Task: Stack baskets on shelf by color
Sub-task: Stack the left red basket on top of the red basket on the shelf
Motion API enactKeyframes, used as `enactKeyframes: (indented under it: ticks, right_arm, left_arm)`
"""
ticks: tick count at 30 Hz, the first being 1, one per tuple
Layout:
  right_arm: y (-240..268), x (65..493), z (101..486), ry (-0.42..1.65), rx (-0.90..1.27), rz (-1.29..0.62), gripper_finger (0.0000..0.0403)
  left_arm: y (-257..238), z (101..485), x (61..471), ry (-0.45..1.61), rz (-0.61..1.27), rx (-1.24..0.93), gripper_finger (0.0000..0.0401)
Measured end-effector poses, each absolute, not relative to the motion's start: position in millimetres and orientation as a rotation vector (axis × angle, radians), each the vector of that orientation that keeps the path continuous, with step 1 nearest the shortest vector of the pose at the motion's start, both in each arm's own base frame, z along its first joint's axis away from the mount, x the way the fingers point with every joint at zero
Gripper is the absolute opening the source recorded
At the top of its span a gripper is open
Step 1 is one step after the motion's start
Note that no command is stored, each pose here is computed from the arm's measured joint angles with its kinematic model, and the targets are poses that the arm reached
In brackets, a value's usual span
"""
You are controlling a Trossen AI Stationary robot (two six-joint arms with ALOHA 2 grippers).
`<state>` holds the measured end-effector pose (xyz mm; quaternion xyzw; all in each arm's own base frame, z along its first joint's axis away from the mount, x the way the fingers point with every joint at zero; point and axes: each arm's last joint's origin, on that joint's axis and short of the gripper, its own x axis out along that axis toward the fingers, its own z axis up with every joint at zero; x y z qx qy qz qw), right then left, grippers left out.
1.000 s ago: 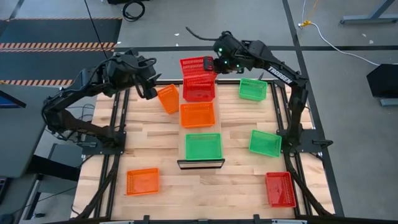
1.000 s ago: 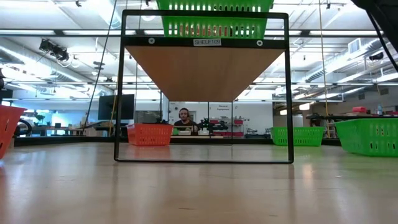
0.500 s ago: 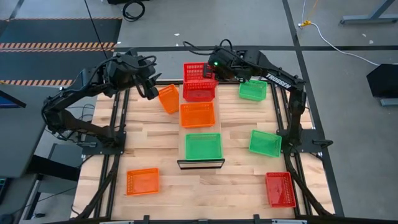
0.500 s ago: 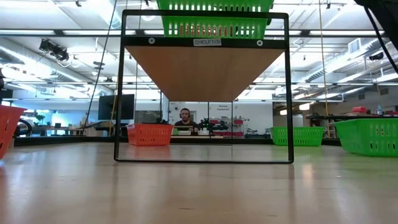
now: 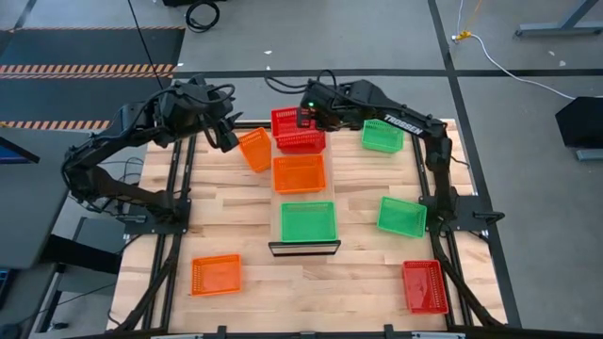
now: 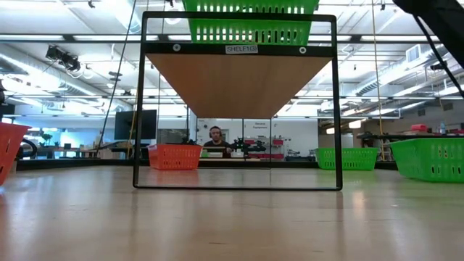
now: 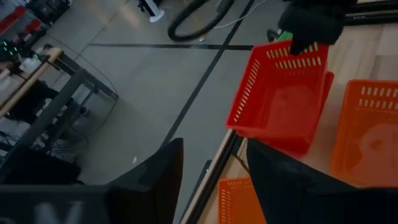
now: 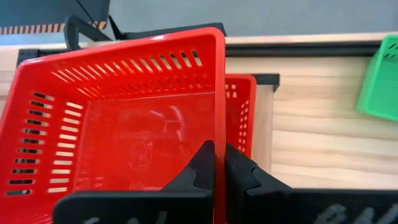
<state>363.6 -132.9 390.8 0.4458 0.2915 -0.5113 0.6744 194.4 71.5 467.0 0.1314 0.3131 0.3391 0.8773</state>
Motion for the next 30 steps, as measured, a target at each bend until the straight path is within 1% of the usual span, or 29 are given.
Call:
enactKeyframes:
  ticks: [6,20,24,30]
  right_arm:
    - [-134.7,357.2,388.2,0.718,1.003,-1.179,0.0011]
    - [-134.5,356.9,388.3,0.666,1.045,-1.234,0.0012]
    - [-134.6,356.9,388.4,0.664,1.039,-1.237,0.0023]
    - [-134.8,357.0,388.5,0.659,1.044,-1.237,0.0054]
  left_arm:
    - [70.3,467.7,190.3,0.652,0.711,0.260,0.0181]
    - [70.4,467.8,190.5,0.644,0.717,0.242,0.0172]
    - [70.3,467.7,190.5,0.642,0.719,0.236,0.0172]
    - [70.0,467.6,190.8,0.631,0.710,0.209,0.0172]
